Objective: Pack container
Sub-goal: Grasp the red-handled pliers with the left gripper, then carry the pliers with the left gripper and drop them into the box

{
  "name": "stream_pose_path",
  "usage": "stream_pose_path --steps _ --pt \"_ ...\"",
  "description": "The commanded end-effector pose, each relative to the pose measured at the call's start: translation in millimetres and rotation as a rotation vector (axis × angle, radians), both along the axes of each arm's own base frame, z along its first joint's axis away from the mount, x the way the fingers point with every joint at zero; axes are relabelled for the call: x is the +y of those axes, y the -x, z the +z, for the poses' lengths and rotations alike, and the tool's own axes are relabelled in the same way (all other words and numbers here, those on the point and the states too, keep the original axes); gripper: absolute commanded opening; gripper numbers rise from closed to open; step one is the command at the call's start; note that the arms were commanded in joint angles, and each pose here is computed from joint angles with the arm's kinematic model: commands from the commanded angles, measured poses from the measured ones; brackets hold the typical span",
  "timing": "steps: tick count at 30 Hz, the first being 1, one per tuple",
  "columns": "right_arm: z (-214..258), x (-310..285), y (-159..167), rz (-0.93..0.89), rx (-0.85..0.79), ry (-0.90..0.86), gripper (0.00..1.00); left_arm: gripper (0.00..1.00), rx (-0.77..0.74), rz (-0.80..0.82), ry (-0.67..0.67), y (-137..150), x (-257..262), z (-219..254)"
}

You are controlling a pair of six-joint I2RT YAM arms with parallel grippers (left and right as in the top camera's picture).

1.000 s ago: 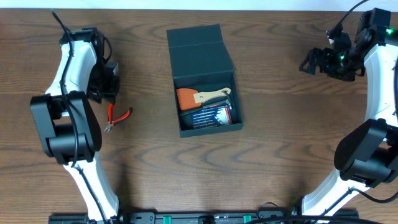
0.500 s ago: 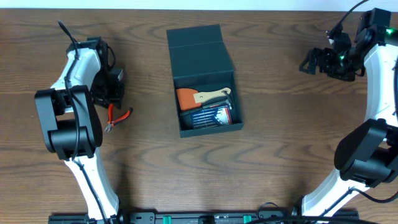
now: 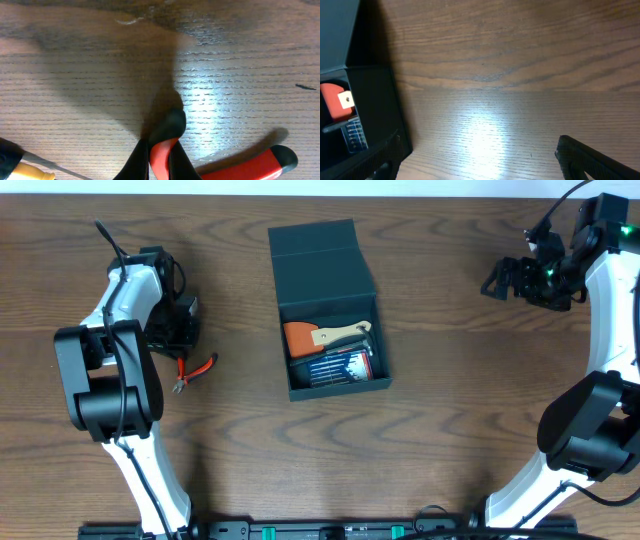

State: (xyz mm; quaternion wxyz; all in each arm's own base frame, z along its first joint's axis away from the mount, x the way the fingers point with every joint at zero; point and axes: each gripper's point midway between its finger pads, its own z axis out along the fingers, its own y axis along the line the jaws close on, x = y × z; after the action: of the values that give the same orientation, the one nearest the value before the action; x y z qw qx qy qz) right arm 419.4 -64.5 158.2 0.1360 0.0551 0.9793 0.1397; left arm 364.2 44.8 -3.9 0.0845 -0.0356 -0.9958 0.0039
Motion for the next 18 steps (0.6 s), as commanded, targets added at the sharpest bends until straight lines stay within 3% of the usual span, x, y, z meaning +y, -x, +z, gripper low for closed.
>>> stream_pose_path --steps 1,7,12,18 --pt "-3 3 0 -0.006 0.012 -0.017 0.99 0.06 0.05 -0.003 0.029 14 -6 -9" --pt "-3 3 0 -0.006 0.011 -0.017 0.99 0.05 -0.031 -0.023 0.021 1 -12 40" --pt "-3 3 -1 -0.006 0.007 -0.016 0.99 0.06 -0.229 -0.106 0.009 -16 -41 116" --pt "-3 3 -3 -0.006 0.001 -0.014 0.99 0.06 -0.551 -0.426 0.034 -20 -124 214"
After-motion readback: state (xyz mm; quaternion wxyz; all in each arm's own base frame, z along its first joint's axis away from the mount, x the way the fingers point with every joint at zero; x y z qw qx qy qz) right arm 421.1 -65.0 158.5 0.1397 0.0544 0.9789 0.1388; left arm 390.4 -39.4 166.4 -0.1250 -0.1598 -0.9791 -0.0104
